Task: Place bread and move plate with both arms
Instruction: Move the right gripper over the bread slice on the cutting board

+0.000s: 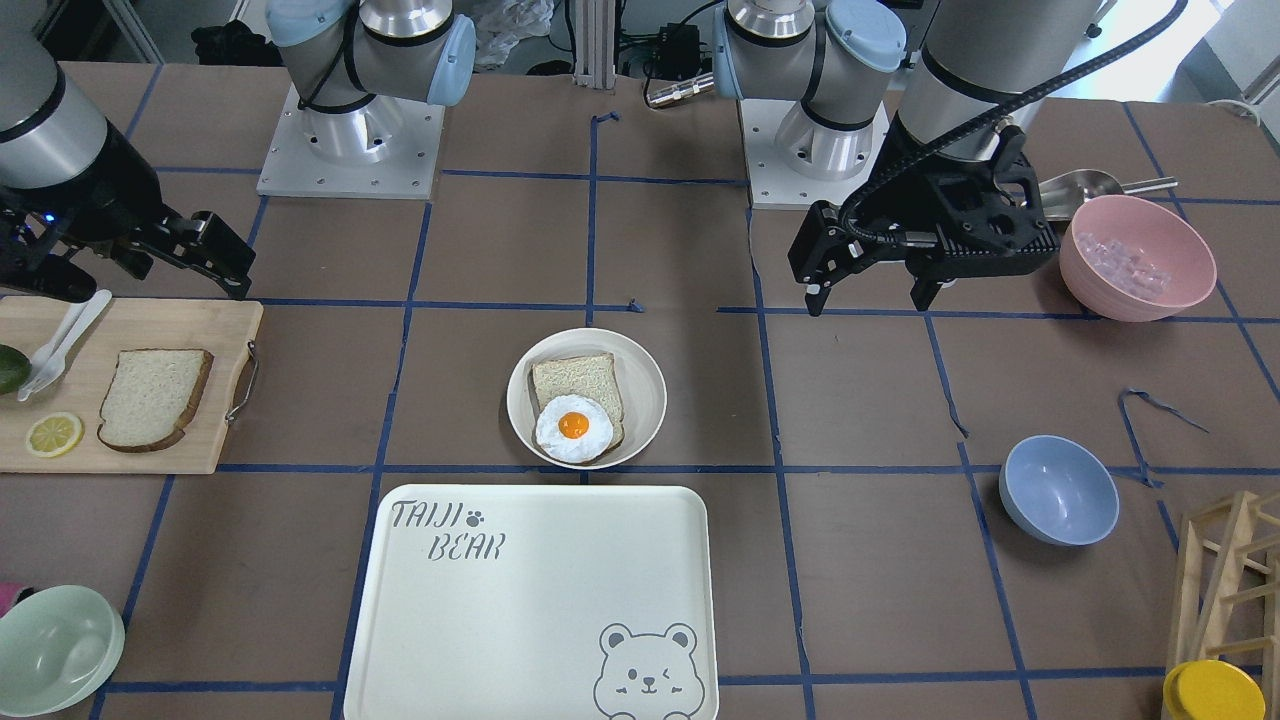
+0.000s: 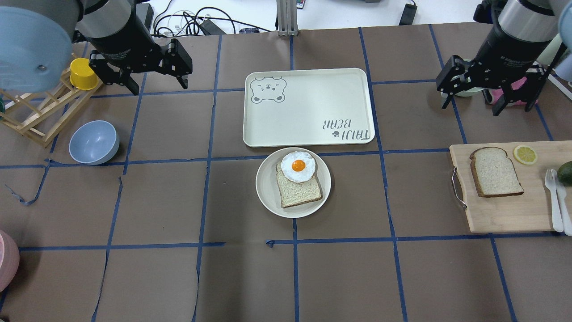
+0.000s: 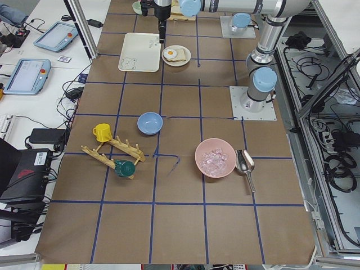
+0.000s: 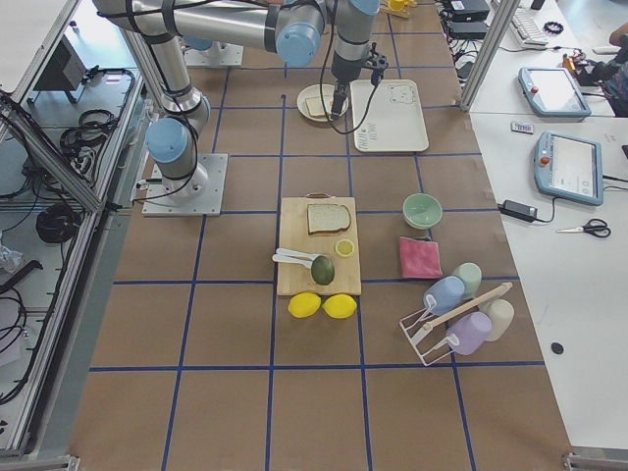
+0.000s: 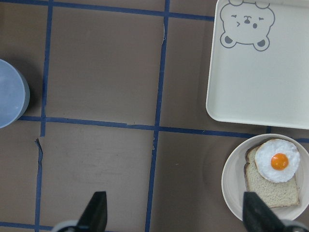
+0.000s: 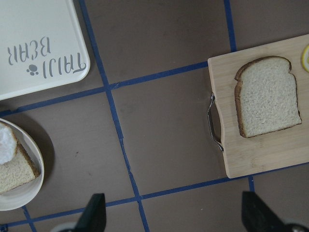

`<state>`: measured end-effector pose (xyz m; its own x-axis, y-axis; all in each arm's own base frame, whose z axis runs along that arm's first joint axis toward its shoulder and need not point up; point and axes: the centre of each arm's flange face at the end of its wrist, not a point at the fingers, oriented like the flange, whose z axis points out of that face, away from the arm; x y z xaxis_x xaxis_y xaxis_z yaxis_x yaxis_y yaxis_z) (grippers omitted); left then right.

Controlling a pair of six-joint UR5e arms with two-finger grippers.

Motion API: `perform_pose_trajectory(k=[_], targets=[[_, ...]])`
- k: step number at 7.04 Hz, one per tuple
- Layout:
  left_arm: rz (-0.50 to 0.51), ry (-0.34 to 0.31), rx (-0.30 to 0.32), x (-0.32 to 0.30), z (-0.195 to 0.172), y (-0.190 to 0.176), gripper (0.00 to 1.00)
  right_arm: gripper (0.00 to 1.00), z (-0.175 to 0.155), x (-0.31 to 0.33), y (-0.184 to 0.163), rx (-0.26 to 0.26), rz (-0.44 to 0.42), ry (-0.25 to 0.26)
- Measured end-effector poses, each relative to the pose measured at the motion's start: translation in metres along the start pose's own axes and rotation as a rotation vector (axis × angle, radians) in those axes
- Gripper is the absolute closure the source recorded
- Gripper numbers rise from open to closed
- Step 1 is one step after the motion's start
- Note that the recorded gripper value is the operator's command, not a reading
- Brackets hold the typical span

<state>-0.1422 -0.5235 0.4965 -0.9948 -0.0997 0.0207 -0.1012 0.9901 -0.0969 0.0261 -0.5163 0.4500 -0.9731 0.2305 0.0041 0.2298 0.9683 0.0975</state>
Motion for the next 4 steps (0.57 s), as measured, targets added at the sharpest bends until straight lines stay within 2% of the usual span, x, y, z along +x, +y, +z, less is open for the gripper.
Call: perform_pose_trajectory(k=[2, 4], targets=[[0.002, -0.002, -0.001, 0.0, 0.0, 0.001, 0.0, 0.0, 0.032, 0.018, -0.028, 0.002, 0.035, -0.001], [0.002, -0.001, -0.003, 0.0, 0.001, 0.002, 0.0, 0.0, 0.078, 0.05, -0.051, -0.005, 0.072, -0.006]])
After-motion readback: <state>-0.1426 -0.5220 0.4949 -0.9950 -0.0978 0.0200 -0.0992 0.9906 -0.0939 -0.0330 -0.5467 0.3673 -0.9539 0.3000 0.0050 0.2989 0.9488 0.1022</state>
